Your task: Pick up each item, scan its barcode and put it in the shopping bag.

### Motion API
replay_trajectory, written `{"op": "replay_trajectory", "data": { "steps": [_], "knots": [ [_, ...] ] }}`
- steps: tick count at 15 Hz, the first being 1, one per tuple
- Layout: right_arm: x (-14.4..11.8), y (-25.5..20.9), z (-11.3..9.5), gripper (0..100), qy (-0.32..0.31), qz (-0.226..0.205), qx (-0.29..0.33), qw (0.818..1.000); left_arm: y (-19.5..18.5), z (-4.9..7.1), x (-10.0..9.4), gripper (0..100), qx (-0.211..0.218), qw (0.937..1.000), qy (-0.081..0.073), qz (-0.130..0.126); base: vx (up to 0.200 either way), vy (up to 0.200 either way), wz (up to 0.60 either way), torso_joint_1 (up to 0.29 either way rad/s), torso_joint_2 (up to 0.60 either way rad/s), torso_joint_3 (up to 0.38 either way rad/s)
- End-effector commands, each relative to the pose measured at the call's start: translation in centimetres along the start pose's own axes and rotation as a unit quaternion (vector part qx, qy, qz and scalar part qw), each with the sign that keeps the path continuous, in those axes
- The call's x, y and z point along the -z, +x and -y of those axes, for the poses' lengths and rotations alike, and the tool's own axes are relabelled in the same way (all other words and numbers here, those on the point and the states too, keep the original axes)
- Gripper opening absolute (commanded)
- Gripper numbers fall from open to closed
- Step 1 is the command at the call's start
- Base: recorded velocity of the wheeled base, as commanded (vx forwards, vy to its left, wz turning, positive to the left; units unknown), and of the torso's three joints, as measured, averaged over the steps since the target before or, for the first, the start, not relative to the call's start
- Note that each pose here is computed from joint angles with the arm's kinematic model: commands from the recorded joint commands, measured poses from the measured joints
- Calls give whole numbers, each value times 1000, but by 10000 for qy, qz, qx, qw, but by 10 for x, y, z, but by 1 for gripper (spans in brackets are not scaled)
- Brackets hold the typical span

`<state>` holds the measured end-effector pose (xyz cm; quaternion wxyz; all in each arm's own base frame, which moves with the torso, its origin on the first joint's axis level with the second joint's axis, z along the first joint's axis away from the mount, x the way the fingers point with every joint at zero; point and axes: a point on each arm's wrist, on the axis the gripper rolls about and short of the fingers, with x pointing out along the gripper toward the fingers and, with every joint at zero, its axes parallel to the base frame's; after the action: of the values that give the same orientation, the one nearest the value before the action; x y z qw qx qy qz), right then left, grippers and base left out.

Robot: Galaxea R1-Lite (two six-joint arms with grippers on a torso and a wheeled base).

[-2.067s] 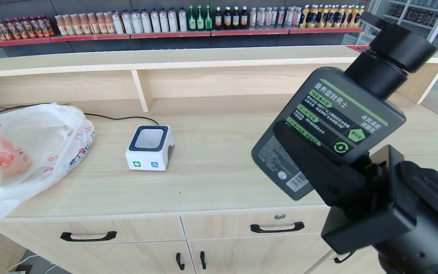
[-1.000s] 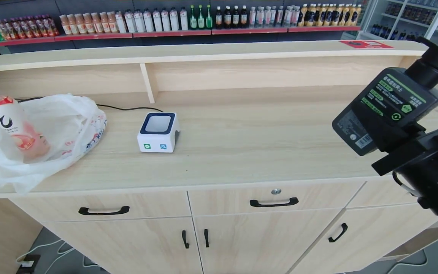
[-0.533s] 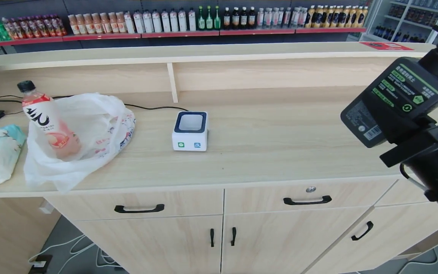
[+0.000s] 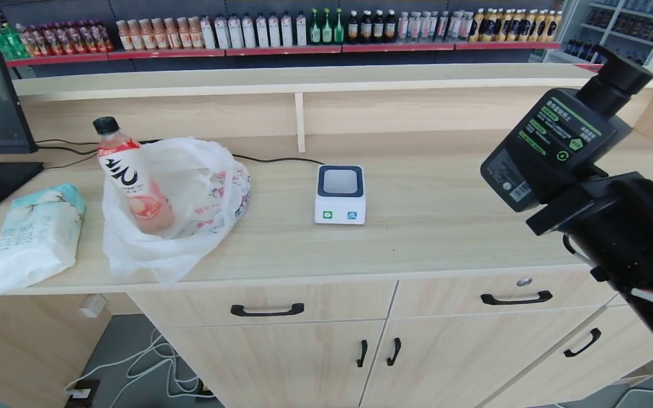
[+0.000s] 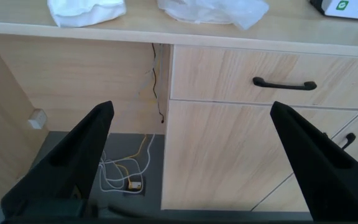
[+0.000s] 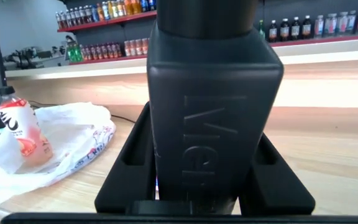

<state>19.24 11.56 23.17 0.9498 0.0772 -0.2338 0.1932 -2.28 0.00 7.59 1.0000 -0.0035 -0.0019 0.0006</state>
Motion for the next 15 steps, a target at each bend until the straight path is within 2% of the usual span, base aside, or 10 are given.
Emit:
{"op": "replay_trajectory", "data": {
  "steps": [1,5,8,11,15],
  "knots": [
    [8,4,0,0,-30,-112,15,9999,0,0,0,100,-1,10000,-3,4,0,200,0,2,2,2],
    [9,6,2,0,-46,-102,63,9999,0,0,0,100,-1,10000,12,4,0,200,0,4,1,1],
    [6,0,4,0,-51,-109,69,9999,0,0,0,100,-1,10000,4,-4,0,0,0,0,0,0],
    [7,-7,4,0,-290,-183,-36,9994,0,0,0,100,-1,10000,12,-4,200,0,0,-1,4,1],
    [15,9,4,0,-588,-178,-302,9977,0,0,0,100,-1,10000,12,-4,200,0,0,10,-3,-4]
  ]
}}
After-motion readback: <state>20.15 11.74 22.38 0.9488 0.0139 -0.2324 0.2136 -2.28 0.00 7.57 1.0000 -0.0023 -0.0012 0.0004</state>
